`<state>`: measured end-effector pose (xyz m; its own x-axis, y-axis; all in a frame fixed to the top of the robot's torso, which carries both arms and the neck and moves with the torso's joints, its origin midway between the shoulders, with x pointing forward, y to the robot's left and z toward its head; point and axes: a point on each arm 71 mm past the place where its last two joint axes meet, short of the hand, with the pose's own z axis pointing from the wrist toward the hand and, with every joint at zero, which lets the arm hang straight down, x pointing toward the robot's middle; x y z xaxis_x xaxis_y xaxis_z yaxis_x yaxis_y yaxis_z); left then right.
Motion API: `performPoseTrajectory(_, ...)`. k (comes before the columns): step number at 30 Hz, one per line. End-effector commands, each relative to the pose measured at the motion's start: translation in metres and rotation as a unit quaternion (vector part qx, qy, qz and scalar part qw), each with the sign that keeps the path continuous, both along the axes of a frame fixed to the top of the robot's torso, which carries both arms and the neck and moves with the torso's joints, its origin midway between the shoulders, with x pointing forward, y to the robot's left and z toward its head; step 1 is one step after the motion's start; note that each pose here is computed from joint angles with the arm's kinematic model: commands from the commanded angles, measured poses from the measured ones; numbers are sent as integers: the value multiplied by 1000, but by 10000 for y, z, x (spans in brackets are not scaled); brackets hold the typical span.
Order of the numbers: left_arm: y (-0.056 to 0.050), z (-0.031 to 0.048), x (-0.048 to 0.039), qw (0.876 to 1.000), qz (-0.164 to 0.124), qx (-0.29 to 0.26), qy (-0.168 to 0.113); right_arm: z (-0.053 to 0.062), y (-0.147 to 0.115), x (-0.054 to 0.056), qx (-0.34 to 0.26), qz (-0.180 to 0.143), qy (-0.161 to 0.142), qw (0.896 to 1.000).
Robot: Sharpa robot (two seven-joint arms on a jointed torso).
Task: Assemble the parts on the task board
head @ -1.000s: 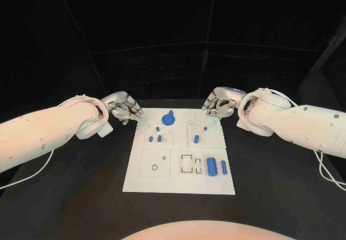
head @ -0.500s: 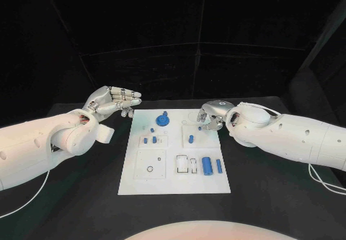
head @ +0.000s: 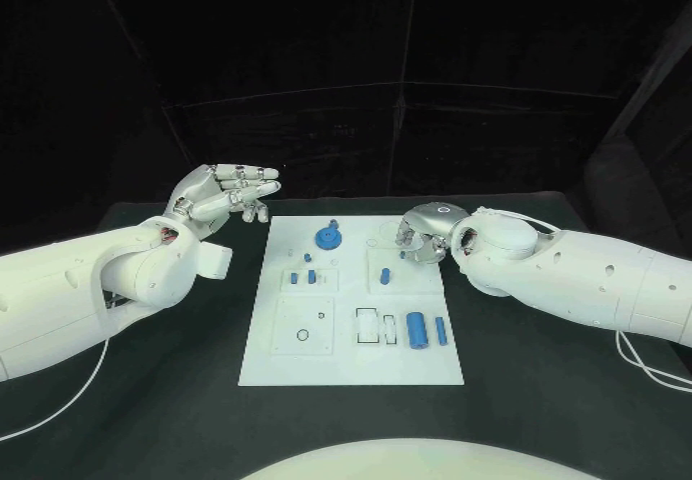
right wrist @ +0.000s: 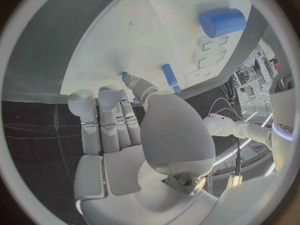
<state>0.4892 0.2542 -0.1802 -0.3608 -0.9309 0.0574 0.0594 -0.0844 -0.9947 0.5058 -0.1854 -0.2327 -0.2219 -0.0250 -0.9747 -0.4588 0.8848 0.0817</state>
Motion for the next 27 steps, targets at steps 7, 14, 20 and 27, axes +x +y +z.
performPoseTrajectory(7, -7, 18, -2, 1000, 5, -14, -3, -55, 35, -14, -16, 13, 15, 1000)
performPoseTrajectory(14, -9, 15, -1, 1000, 4, -14, -2, -76, 58, -16, -19, 15, 22, 999)
performPoseTrajectory(20, -15, 17, -11, 1000, 2, -15, -1, -94, 71, -12, -23, 14, 27, 999)
performPoseTrajectory(27, -11, 16, -10, 1000, 3, -15, 0, -134, 80, -16, -27, 12, 35, 999)
